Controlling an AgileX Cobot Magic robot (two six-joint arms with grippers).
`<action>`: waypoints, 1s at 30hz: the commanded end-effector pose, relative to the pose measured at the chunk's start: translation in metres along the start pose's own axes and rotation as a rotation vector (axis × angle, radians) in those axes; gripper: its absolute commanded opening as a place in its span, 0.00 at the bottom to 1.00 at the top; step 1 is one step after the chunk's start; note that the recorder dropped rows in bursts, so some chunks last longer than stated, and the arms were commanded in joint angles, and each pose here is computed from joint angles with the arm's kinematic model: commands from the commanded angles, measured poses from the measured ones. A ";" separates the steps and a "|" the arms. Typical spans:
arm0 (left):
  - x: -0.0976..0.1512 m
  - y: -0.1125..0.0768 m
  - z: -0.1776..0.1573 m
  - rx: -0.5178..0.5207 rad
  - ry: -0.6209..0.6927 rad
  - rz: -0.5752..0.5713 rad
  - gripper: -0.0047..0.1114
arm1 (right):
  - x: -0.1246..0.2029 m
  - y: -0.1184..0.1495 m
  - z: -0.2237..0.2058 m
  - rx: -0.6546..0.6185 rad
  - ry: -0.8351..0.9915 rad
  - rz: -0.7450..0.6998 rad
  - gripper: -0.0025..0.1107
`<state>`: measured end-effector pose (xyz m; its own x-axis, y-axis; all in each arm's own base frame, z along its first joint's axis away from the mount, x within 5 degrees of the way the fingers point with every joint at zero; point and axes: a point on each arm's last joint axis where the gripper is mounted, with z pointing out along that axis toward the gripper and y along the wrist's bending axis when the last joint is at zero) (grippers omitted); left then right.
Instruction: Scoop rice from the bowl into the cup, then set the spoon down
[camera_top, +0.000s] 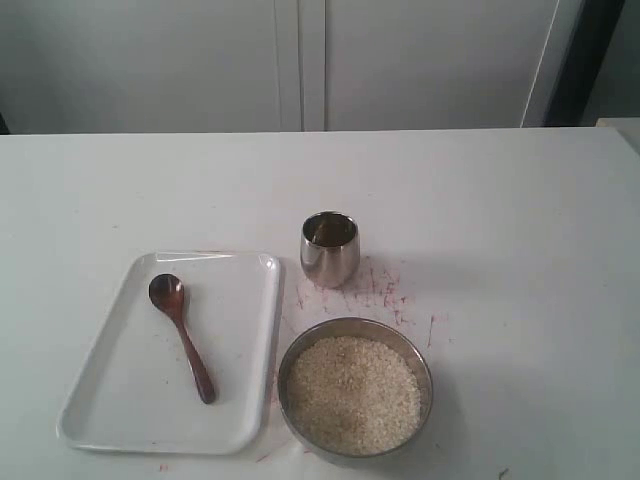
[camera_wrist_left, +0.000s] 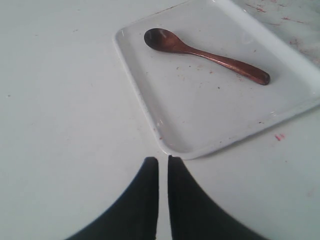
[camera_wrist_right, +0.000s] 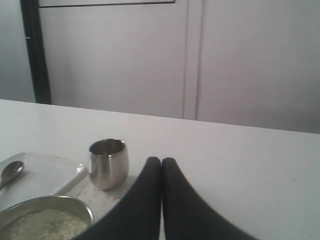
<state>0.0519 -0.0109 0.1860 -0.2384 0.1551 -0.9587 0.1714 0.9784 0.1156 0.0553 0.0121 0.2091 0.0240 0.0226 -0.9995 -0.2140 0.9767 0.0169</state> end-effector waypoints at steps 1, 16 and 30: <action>0.002 -0.001 0.000 0.003 0.005 -0.007 0.16 | 0.001 -0.006 0.000 0.098 0.000 -0.006 0.02; 0.002 -0.001 0.000 0.003 0.005 -0.007 0.16 | 0.001 -0.011 -0.001 0.197 -0.002 -0.009 0.02; 0.002 -0.001 0.000 0.003 0.005 -0.007 0.16 | 0.001 -0.011 -0.001 0.197 -0.002 -0.009 0.02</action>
<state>0.0519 -0.0109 0.1860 -0.2384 0.1551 -0.9587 0.1714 0.9784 0.1156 0.0566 0.0013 0.2091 0.0278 0.0176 -0.9995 -0.0229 0.9996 0.0169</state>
